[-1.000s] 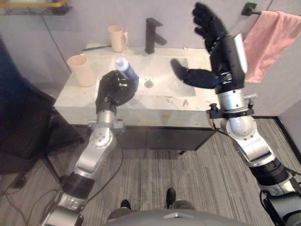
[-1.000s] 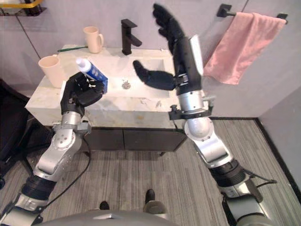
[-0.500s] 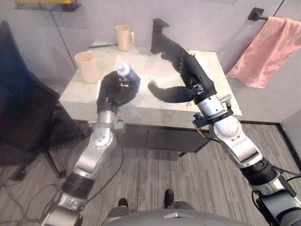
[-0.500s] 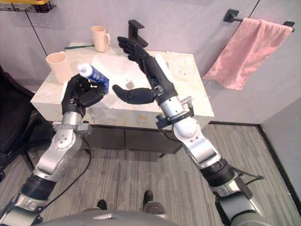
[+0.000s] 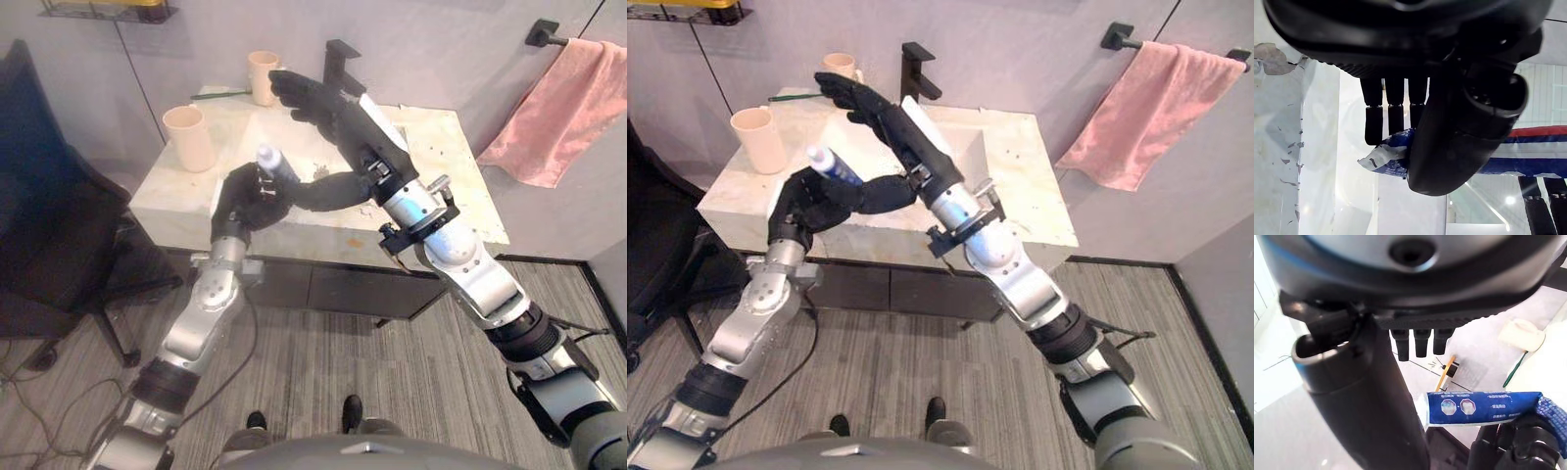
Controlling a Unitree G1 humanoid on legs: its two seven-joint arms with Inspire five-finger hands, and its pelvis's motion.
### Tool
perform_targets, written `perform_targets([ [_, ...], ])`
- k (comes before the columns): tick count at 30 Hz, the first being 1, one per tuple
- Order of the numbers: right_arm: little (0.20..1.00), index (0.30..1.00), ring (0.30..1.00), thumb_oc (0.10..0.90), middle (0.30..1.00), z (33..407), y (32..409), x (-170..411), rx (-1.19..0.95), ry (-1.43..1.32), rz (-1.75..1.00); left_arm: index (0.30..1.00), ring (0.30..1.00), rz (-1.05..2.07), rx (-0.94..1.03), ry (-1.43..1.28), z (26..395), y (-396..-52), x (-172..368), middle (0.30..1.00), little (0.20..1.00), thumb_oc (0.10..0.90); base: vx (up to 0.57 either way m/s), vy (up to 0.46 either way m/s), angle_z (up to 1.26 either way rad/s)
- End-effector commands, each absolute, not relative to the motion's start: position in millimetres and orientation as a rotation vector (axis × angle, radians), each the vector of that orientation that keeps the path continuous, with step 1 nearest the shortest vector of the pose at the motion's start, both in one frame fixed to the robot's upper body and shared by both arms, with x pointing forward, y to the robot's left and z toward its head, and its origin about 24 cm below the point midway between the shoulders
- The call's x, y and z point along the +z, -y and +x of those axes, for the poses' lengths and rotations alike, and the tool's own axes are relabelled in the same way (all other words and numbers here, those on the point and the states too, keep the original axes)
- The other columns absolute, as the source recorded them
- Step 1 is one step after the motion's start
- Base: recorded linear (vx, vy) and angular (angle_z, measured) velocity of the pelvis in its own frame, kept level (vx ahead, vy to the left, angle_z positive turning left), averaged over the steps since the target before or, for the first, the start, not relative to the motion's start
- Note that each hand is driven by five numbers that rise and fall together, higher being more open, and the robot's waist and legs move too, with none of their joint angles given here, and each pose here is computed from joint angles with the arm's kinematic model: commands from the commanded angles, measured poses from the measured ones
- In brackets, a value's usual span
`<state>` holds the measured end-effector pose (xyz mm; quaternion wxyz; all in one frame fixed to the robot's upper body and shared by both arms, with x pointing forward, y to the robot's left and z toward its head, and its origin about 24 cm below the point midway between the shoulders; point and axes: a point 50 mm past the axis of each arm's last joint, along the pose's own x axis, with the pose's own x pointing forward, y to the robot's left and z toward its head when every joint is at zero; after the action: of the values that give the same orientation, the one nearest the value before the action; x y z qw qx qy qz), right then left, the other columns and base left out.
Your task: Organize the bathroom.
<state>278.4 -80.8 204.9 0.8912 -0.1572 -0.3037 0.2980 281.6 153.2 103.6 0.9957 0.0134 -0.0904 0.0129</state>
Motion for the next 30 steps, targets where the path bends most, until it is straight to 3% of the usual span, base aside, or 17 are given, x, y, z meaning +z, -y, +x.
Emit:
perform_targets([
  [1,0.900,0.900,0.900,0.800,0.900,262.9,64.7,261.4,0.682,0.885,-0.217,0.300,0.300,-0.027,-0.092,0.480,286.5,-127.2,165.7,0.300,0.300,0.400,0.00,0.000,0.00],
  [22,0.900,0.900,0.900,0.800,0.900,264.5,56.1,240.8,0.800,0.737,-0.204,0.300,0.300,-0.004,-0.090,0.494,281.1,-135.5,163.0,0.300,0.300,0.400,0.00,0.000,0.01],
  [23,0.848,0.848,0.848,0.765,0.848,264.2,56.8,240.3,0.798,0.739,-0.209,0.300,0.300,-0.004,-0.093,0.494,280.2,-136.5,161.9,0.300,0.300,0.400,0.00,0.000,0.00],
  [24,0.754,0.754,0.754,0.703,0.754,264.4,57.2,240.5,0.798,0.741,-0.212,0.300,0.300,-0.005,-0.095,0.494,279.6,-137.0,161.2,0.300,0.300,0.400,0.00,0.000,0.00],
  [25,0.599,0.599,0.599,0.599,0.599,264.6,57.3,240.8,0.797,0.743,-0.211,0.300,0.300,-0.005,-0.096,0.495,279.3,-137.3,160.9,0.300,0.300,0.400,0.00,0.000,0.00],
  [26,0.554,0.554,0.554,0.569,0.554,264.5,57.4,241.5,0.796,0.746,-0.210,0.300,0.300,-0.004,-0.096,0.496,279.0,-137.6,160.7,0.300,0.300,0.400,0.00,0.000,0.00],
  [27,0.385,0.385,0.385,0.456,0.385,264.4,57.3,242.6,0.789,0.752,-0.209,0.300,0.300,-0.004,-0.100,0.498,278.0,-137.9,160.0,0.300,0.300,0.400,0.00,0.000,0.00],
  [30,0.300,0.300,0.300,0.400,0.300,263.6,58.6,244.4,0.778,0.768,-0.213,0.300,0.300,0.001,-0.098,0.499,276.4,-139.1,158.5,0.300,0.300,0.400,0.00,0.000,0.00],
])
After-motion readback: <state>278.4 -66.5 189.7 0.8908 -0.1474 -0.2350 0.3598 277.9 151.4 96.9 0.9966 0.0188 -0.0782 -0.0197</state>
